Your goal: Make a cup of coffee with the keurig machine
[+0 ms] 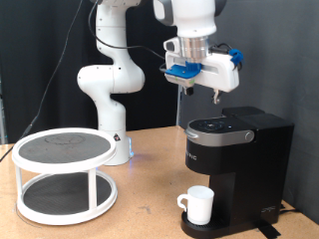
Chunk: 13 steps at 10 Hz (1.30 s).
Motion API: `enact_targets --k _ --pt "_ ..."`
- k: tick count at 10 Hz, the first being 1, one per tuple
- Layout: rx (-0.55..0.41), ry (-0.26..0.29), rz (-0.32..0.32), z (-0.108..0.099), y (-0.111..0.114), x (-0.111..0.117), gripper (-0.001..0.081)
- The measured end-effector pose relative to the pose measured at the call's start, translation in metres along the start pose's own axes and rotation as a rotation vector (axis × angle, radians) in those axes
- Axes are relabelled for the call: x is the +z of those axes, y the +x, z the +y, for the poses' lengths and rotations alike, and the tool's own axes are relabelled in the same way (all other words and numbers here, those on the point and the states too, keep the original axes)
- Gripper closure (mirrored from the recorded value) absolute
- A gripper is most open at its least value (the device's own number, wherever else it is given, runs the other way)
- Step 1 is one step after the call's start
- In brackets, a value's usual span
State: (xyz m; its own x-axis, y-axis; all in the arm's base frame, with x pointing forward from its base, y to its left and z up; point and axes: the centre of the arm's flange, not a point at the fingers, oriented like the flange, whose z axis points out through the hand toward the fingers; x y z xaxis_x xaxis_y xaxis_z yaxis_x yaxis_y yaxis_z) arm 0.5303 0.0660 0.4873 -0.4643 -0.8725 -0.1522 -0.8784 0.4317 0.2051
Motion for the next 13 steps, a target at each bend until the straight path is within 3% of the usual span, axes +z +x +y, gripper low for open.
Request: enact_targets --k 1,2,3,4,5,6,8,13 --pt "-0.005 -0.010 0.005 0.000 -0.003 0.006 0.0172" --pt "-0.008 -0.016 0.009 -0.001 -0.005 0.010 0.0375" --pt "-0.010 -0.022 0.013 -0.001 -0.006 0.013 0.0510" --pt "-0.011 -0.033 0.018 -0.002 -0.006 0.017 0.0510" --pt "-0.013 -0.051 0.027 -0.002 -0.007 0.021 0.0719" --pt "-0.015 -0.074 0.036 -0.003 -0.008 0.026 0.0719" --pt "-0.017 -0.093 0.042 -0.006 -0.010 0.034 0.0797" --pt "-0.019 -0.109 0.047 -0.010 -0.014 0.048 0.0806"
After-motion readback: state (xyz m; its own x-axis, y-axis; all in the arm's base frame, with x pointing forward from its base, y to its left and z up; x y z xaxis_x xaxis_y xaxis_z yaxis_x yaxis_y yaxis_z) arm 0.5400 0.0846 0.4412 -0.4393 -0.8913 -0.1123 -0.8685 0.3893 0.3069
